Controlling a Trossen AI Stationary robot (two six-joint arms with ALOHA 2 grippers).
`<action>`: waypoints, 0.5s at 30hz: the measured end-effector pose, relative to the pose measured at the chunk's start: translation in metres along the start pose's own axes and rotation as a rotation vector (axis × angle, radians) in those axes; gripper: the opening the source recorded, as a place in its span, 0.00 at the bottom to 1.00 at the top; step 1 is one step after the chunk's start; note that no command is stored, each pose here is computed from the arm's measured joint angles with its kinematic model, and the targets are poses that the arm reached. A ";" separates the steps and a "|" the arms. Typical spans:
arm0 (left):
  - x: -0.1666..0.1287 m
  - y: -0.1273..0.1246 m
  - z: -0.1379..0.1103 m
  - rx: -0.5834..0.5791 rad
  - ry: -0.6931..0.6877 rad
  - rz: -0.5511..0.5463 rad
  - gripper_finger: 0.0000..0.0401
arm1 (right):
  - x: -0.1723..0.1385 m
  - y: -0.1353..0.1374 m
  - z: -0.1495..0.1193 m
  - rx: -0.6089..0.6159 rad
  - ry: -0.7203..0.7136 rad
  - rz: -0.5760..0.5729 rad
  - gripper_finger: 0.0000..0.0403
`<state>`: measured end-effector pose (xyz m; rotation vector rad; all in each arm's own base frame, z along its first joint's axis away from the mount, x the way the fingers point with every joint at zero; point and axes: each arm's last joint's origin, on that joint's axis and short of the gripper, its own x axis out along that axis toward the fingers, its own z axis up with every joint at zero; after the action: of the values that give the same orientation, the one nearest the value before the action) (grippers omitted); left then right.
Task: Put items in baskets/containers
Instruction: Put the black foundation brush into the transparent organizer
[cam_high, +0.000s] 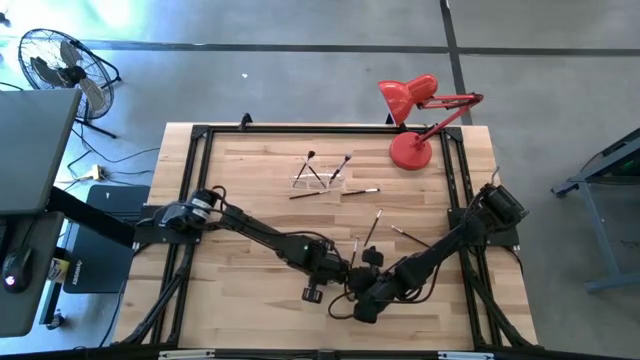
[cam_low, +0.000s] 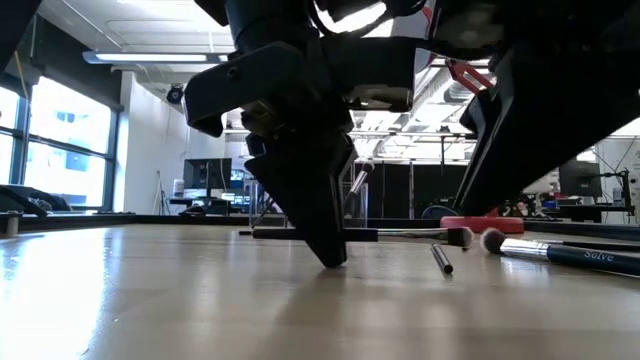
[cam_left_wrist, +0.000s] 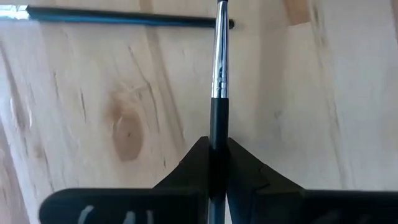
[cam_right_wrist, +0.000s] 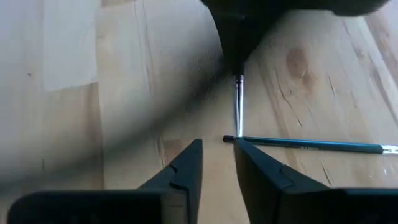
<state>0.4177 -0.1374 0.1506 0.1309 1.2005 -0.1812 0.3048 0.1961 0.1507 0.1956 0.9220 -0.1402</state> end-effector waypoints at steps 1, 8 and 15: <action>0.000 0.000 -0.001 -0.007 0.002 0.006 0.05 | -0.003 0.000 0.000 -0.003 -0.004 -0.003 0.25; -0.008 0.016 -0.017 -0.095 0.015 0.023 0.05 | -0.027 0.000 -0.004 0.080 0.013 -0.038 0.32; -0.054 0.037 -0.058 -0.311 -0.187 0.085 0.05 | -0.043 0.007 -0.015 0.164 -0.031 -0.078 0.28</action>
<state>0.3535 -0.0864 0.1803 -0.1055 1.0208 0.0682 0.2690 0.2077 0.1776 0.3084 0.8881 -0.2912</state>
